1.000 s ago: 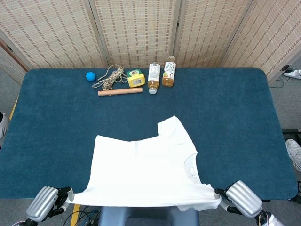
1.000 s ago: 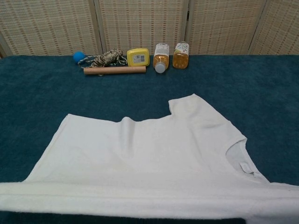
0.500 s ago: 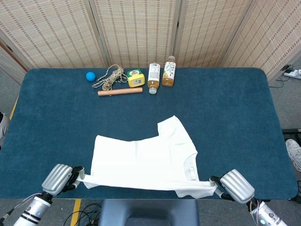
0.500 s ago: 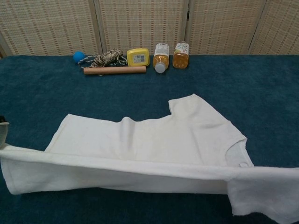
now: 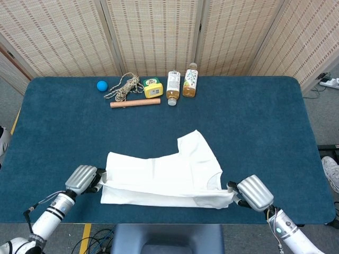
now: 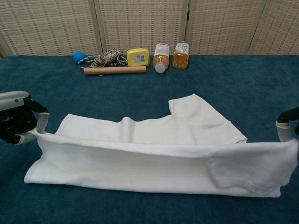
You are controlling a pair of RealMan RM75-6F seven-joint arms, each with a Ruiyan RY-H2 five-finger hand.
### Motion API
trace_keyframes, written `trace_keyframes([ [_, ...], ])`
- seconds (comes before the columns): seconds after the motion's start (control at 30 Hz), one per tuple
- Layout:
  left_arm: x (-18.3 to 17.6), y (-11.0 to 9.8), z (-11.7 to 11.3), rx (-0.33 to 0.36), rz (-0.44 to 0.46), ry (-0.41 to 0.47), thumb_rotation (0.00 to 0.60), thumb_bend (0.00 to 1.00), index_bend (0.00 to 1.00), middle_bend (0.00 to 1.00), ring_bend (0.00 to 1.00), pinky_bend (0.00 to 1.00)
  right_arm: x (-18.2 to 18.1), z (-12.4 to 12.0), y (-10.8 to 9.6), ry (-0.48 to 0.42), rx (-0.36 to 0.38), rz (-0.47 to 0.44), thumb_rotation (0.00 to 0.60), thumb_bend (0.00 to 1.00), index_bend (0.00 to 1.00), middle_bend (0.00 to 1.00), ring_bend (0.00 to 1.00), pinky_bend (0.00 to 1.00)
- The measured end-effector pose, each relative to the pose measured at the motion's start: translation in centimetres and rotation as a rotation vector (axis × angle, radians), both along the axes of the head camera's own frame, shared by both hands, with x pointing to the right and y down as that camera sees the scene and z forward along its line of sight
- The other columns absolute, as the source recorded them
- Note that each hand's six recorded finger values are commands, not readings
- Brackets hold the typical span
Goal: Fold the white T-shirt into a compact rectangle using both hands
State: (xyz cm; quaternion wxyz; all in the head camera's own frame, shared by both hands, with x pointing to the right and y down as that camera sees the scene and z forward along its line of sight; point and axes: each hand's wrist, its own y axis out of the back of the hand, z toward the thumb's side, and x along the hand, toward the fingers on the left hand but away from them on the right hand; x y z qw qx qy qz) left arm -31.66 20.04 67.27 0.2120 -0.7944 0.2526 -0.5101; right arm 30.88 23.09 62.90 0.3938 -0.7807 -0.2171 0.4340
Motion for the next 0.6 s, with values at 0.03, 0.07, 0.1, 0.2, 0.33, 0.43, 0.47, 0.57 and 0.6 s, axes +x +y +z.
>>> trace_keyframes([
  [0.03,0.1,-0.3,0.3,-0.008,0.001,-0.003,0.6,0.5,0.62,0.9,0.8,0.93,-0.1,0.1,-0.2,0.004,0.007,-0.002,0.6,0.62,0.74,0.93,0.95,1.0],
  [0.07,0.2,-0.6,0.6,-0.017,0.002,-0.008,0.6,0.49,0.62,0.9,0.8,0.93,-0.3,0.3,-0.3,0.009,0.013,-0.004,0.6,0.62,0.74,0.93,0.95,1.0],
  [0.1,0.3,-0.9,0.9,-0.022,0.003,-0.012,0.6,0.5,0.62,0.9,0.8,0.93,-0.6,0.5,-0.5,0.013,0.02,-0.005,0.6,0.62,0.74,0.93,0.95,1.0],
  [0.2,0.6,-1.7,1.6,-0.033,0.004,-0.026,0.6,0.49,0.62,0.9,0.8,0.93,-1.2,1.1,-1.1,0.017,0.031,-0.006,0.6,0.62,0.74,0.93,0.95,1.0],
  [0.33,0.9,-2.6,2.5,-0.049,0.002,-0.045,0.6,0.5,0.61,0.9,0.8,0.93,-1.5,1.6,-1.8,0.026,0.048,0.002,0.6,0.62,0.74,0.93,0.95,1.0],
  [0.43,1.1,-3.2,3.2,-0.065,-0.002,-0.059,0.6,0.5,0.61,0.9,0.8,0.93,-1.7,2.1,-2.3,0.038,0.055,0.005,0.6,0.62,0.74,0.93,0.95,1.0],
  [0.47,1.2,-3.5,3.6,-0.071,-0.006,-0.065,0.6,0.49,0.61,0.9,0.8,0.93,-1.7,2.3,-2.4,0.041,0.056,0.006,0.6,0.62,0.74,0.93,0.95,1.0],
  [0.57,1.5,-4.1,4.5,-0.084,-0.016,-0.078,0.6,0.49,0.61,0.9,0.8,0.93,-2.0,2.7,-2.7,0.043,0.059,0.012,0.6,0.62,0.74,0.93,0.95,1.0],
  [0.6,1.6,-4.3,4.7,-0.087,-0.019,-0.082,0.6,0.5,0.61,0.9,0.8,0.93,-2.2,2.8,-2.9,0.042,0.062,0.013,0.6,0.62,0.74,0.93,0.95,1.0],
])
